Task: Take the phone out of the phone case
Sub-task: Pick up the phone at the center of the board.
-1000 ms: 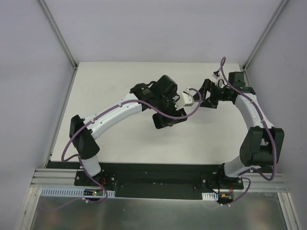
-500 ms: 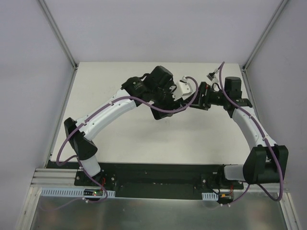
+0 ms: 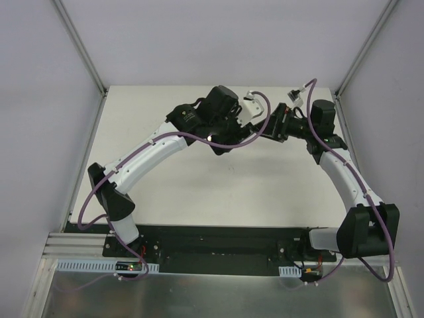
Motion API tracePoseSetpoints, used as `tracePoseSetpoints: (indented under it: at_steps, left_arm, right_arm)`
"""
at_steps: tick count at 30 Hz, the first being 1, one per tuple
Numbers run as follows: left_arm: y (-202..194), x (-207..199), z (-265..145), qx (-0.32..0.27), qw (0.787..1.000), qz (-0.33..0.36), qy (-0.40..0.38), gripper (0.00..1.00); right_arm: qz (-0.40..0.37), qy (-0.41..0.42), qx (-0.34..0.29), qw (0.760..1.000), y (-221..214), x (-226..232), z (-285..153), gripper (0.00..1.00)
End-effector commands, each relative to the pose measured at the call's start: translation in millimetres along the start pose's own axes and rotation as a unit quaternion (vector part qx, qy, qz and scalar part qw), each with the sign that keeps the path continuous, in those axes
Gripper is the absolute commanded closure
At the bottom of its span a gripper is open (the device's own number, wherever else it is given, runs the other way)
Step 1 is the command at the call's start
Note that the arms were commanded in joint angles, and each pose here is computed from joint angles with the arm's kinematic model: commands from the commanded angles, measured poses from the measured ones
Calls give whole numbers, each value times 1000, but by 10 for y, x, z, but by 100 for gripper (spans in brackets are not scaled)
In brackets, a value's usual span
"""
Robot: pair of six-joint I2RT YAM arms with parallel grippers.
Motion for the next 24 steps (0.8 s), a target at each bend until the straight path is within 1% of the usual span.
tracePoseSetpoints:
  at_steps: [1, 5, 9, 19, 24]
  left_arm:
    - [286, 217, -116, -64, 995, -44, 63, 100]
    - [340, 243, -101, -71, 992, -66, 77, 100]
    - [358, 268, -55, -71, 990, -85, 89, 100]
    - [437, 264, 20, -80, 986, -115, 87, 100]
    - [448, 231, 40, -85, 986, -120, 74, 100]
  right_arm:
    - [-37, 19, -41, 998, 152, 287, 25, 1]
    - [-29, 26, -50, 998, 130, 300, 117, 1]
    - [-32, 28, -46, 998, 109, 325, 212, 2]
    - [-16, 7, -41, 999, 98, 168, 389, 5]
    - [0, 20, -32, 999, 99, 133, 459, 5]
Point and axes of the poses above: each gripper's point midway between its finger pads, its own z axis out along the fingers, its own x axis along the line the jaws close on, y = z × x, the point moved 6 cm from there along -z, back along the fingers
